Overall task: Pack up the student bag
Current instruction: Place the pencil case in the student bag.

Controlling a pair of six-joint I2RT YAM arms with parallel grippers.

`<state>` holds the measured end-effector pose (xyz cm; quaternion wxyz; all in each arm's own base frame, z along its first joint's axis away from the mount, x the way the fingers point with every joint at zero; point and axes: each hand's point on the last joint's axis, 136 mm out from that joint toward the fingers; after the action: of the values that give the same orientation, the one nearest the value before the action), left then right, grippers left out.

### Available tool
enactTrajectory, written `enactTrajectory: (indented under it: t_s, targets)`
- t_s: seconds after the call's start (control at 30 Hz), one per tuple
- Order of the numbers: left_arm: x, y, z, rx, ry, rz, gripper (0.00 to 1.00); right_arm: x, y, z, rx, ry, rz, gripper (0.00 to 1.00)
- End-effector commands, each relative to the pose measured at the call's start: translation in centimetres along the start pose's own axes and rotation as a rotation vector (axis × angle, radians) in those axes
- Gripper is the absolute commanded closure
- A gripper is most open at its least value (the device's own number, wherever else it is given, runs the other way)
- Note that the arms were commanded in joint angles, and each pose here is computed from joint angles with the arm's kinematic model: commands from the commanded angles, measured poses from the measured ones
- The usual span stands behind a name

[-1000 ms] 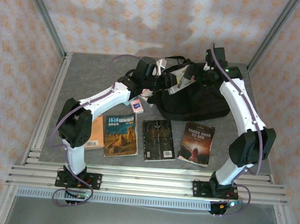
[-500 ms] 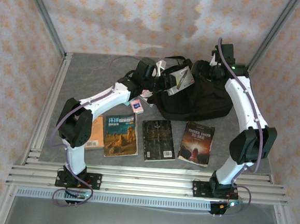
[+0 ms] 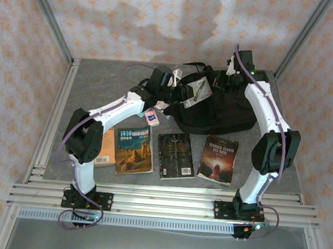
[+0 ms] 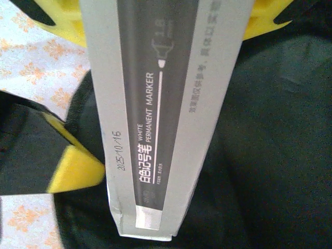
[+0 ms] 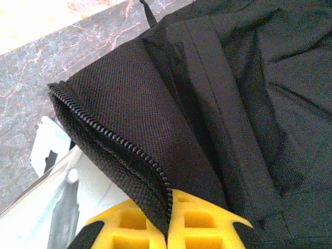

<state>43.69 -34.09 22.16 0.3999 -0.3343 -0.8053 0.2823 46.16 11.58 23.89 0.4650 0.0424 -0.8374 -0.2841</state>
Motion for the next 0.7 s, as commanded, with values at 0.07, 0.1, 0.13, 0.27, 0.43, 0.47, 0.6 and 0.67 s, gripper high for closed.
enactTrajectory:
  t_s: [0.07, 0.1, 0.13, 0.27, 0.43, 0.47, 0.6, 0.67]
  targets:
    - [0.8, 2.2, -0.5, 0.06, -0.007, -0.062, 0.7, 6.7, 3.3, -3.0, 0.039, -0.163, -0.075, 1.0]
    - [0.7, 2.3, -0.5, 0.063, 0.0, -0.066, 0.7, 7.1, 3.5, -3.1, 0.039, -0.167, -0.076, 1.0]
    - [0.5, 2.3, -0.4, 0.066, 0.006, -0.066, 0.7, 7.6, 3.8, -3.2, 0.043, -0.171, -0.084, 1.0]
    - [-0.7, 2.6, -0.3, 0.083, 0.027, -0.052, 0.69, 9.1, 4.7, -3.3, 0.05, -0.197, -0.117, 1.0]
    - [-3.4, 1.8, 0.5, 0.107, 0.069, 0.016, 0.69, 10.1, 5.6, -3.4, 0.044, -0.2, -0.158, 1.0]
    - [-4.0, 1.6, 0.7, 0.114, 0.073, 0.035, 0.68, 10.0, 5.8, -3.3, 0.045, -0.195, -0.166, 1.0]
    - [-5.9, 0.1, 0.9, 0.137, 0.082, 0.134, 0.68, 10.3, 6.4, -3.2, 0.042, -0.184, -0.199, 1.0]
    - [-6.5, -0.6, 0.8, 0.137, 0.083, 0.17, 0.68, 10.4, 6.8, -3.3, 0.042, -0.181, -0.215, 1.0]
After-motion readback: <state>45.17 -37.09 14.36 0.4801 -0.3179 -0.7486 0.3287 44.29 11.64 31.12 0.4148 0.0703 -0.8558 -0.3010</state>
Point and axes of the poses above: each hand's point on the last joint's axis, 136 mm out from that joint toward the fingers, its own x axis back along the fingers, its own y axis along the line the jaws close on, z = x × y, and after that the axes turned 12 degrees about -x, right-handed
